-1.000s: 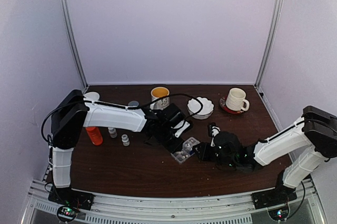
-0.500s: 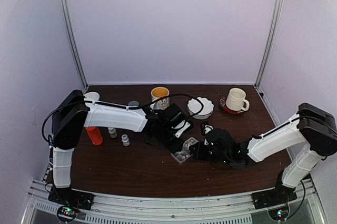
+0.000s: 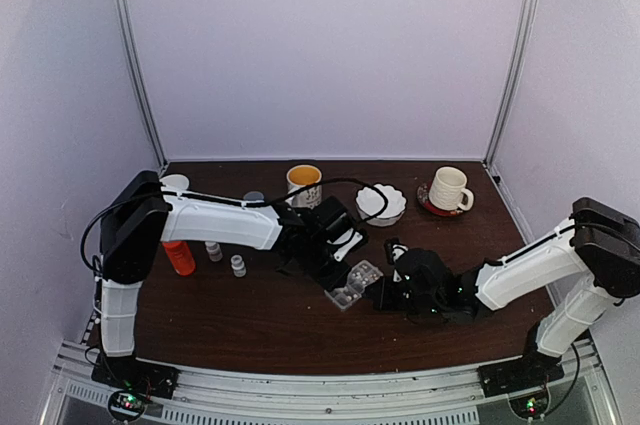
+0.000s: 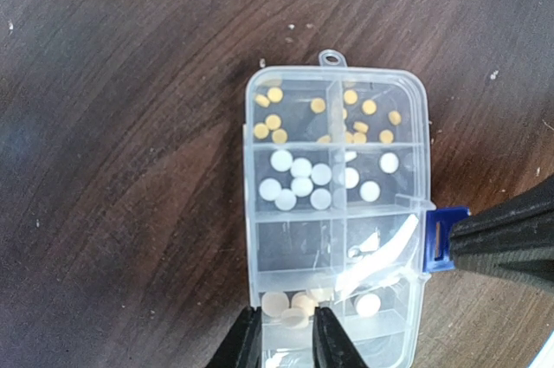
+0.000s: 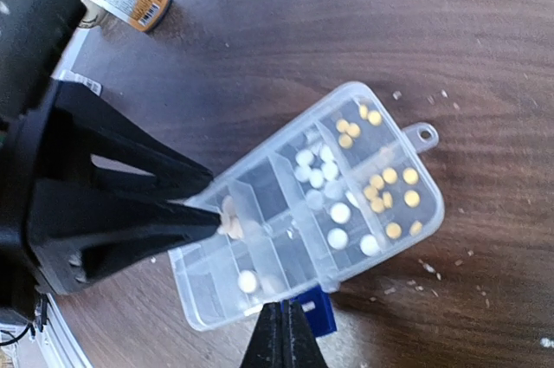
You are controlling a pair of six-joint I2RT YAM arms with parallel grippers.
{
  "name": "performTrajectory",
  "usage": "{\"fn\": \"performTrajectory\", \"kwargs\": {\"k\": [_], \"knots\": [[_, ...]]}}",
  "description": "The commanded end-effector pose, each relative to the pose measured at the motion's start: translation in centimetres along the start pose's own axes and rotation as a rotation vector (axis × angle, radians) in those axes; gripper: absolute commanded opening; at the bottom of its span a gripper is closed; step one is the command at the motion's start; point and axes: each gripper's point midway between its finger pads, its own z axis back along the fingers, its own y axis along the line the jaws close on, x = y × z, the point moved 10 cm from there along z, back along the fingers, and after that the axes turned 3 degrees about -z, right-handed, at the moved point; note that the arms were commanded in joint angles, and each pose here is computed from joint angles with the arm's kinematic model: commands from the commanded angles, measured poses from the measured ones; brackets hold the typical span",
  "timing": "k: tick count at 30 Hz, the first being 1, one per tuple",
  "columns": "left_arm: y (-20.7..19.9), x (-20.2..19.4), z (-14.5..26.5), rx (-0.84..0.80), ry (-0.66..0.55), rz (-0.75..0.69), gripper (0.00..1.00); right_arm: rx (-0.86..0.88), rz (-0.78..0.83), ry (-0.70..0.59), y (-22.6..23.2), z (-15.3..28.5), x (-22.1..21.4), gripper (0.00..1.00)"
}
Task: Sort the pills into containers
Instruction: Close the lid of the pill container.
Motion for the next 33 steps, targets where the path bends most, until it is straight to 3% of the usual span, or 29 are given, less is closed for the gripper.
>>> {"fn": "performTrajectory", "kwargs": {"k": [1,7,14,21,33], "knots": [[-0.1,-0.8,-1.4,0.018,0.059,0.008,0.23,-0.012,-0.015,0.022,-1.1,0.5,-0.7,0.00],[-0.2,-0.8,-1.5,0.000,0.062,0.009,0.24,-0.015,-0.013,0.032,-1.3,-0.2,-1.1,0.00],[-0.3,-0.8,-1.6,-0.002,0.056,0.017,0.34,-0.013,-0.009,0.034,-1.0,-1.0,-1.1,0.00],[-0.5,-0.3,-2.1,-0.038,0.053,-0.002,0.38,-0.022,-0.011,0.027,-1.1,-1.4,-1.1,0.00],[0.1,-0.7,-3.5,-0.105,0.094,-0.002,0.33,-0.053,-0.020,0.015,-2.2,-1.9,-1.7,0.00]]}}
